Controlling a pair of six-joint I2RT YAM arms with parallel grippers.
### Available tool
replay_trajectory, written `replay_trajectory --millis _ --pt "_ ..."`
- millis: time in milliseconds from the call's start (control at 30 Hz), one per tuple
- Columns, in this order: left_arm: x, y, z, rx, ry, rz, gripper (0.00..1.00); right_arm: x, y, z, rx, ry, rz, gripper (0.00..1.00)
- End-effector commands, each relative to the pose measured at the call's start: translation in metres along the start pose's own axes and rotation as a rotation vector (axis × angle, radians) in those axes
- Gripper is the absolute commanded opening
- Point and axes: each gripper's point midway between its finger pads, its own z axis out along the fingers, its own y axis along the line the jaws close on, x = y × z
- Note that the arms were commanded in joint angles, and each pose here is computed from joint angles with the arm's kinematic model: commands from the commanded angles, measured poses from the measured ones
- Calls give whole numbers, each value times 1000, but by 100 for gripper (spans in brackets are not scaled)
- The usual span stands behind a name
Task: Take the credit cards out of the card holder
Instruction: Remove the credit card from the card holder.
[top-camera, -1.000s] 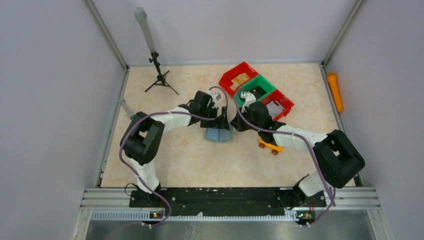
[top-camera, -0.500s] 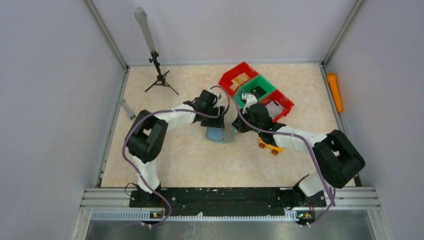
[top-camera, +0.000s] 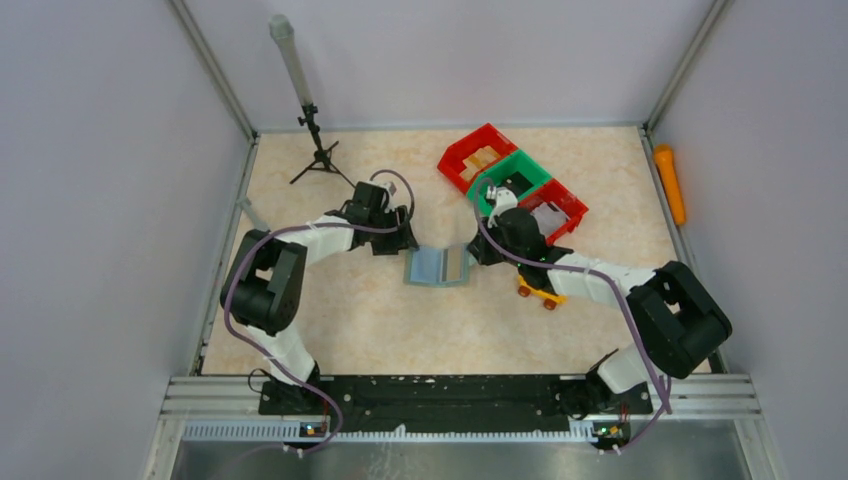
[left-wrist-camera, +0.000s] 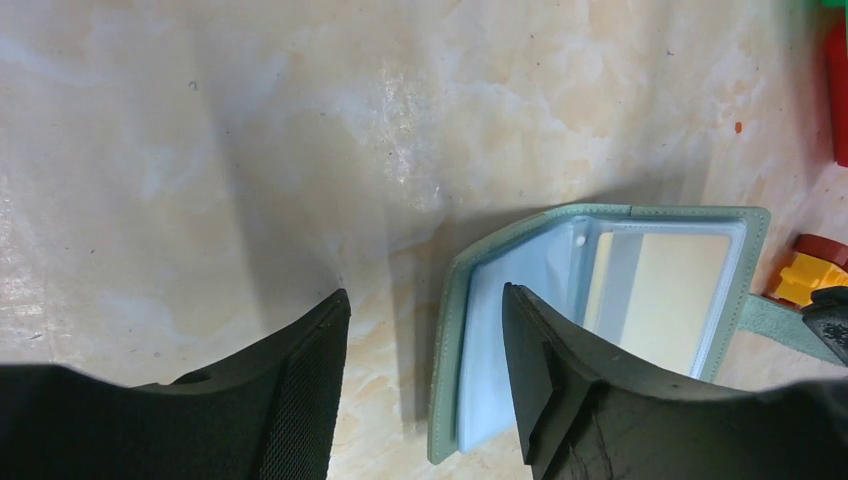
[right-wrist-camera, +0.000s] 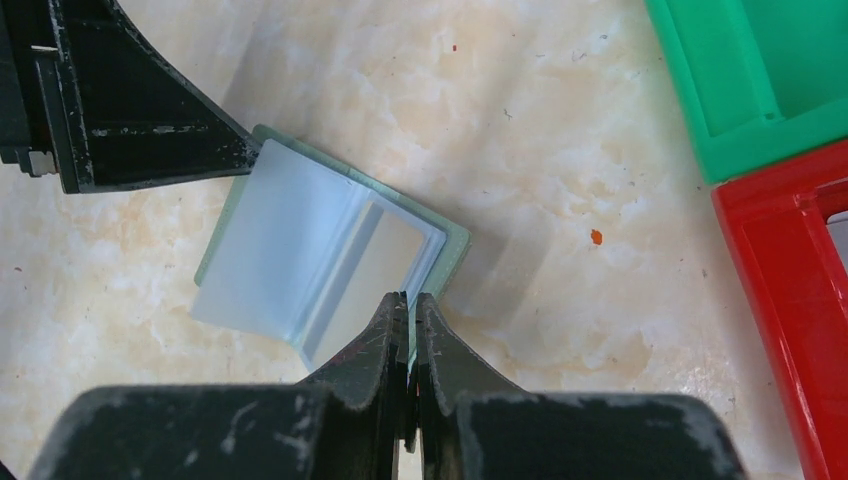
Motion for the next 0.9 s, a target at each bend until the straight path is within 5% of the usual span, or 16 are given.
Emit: replay_trajectory --millis 0,100,267,567,867 --pt "9 11 -2 -50 19 -20 62 -18 2 -4 -6 -52 13 0" --pt "8 11 -4 -48 10 -21 67 -19 3 -4 -14 -52 12 0" --pt "9 -19 -10 130 -5 -17 96 -18 5 -4 -26 -50 12 0" --pt "15 -22 -6 244 57 -120 90 -17 6 -3 -30 -45 9 0" --pt "8 -20 -10 255 21 -129 99 -17 6 -3 -33 -43 8 0"
